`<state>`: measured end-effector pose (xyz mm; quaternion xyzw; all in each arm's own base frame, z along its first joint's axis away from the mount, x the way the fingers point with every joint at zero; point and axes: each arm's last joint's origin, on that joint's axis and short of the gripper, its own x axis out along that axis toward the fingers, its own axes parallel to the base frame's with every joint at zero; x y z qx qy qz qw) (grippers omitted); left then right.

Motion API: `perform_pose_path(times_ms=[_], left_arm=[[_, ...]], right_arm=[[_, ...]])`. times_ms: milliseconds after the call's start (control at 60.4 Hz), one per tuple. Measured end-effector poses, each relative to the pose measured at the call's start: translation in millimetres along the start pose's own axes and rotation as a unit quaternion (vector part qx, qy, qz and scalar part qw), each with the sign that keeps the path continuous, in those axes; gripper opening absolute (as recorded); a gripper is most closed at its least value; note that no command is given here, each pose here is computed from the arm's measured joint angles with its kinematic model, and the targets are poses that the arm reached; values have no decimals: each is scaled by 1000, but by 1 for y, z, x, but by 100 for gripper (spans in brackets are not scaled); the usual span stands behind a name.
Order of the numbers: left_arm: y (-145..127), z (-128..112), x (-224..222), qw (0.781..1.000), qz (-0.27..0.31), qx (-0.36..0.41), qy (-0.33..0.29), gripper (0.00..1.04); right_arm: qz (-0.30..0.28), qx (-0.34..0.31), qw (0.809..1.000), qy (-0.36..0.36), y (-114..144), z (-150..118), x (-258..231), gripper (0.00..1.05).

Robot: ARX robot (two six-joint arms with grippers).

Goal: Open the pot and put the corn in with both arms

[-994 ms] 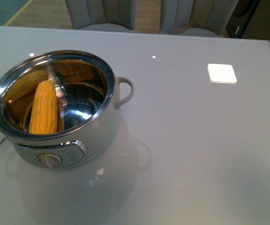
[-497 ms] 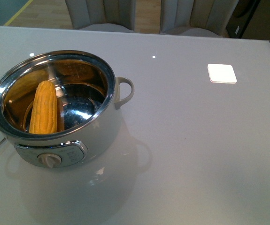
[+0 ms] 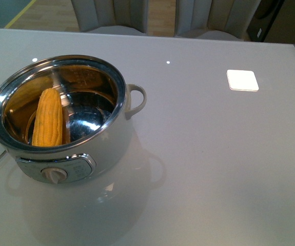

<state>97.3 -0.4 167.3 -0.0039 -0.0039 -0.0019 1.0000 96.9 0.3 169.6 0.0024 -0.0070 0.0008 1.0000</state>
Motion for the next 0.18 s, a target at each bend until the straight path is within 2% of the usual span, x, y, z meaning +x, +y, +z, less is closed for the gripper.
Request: perform_pose_path(times_ms=[182], left_arm=[[0, 0, 0, 1000, 0, 0, 0, 98]], right_arm=[[0, 0, 1000, 0, 0, 0, 0, 96]])
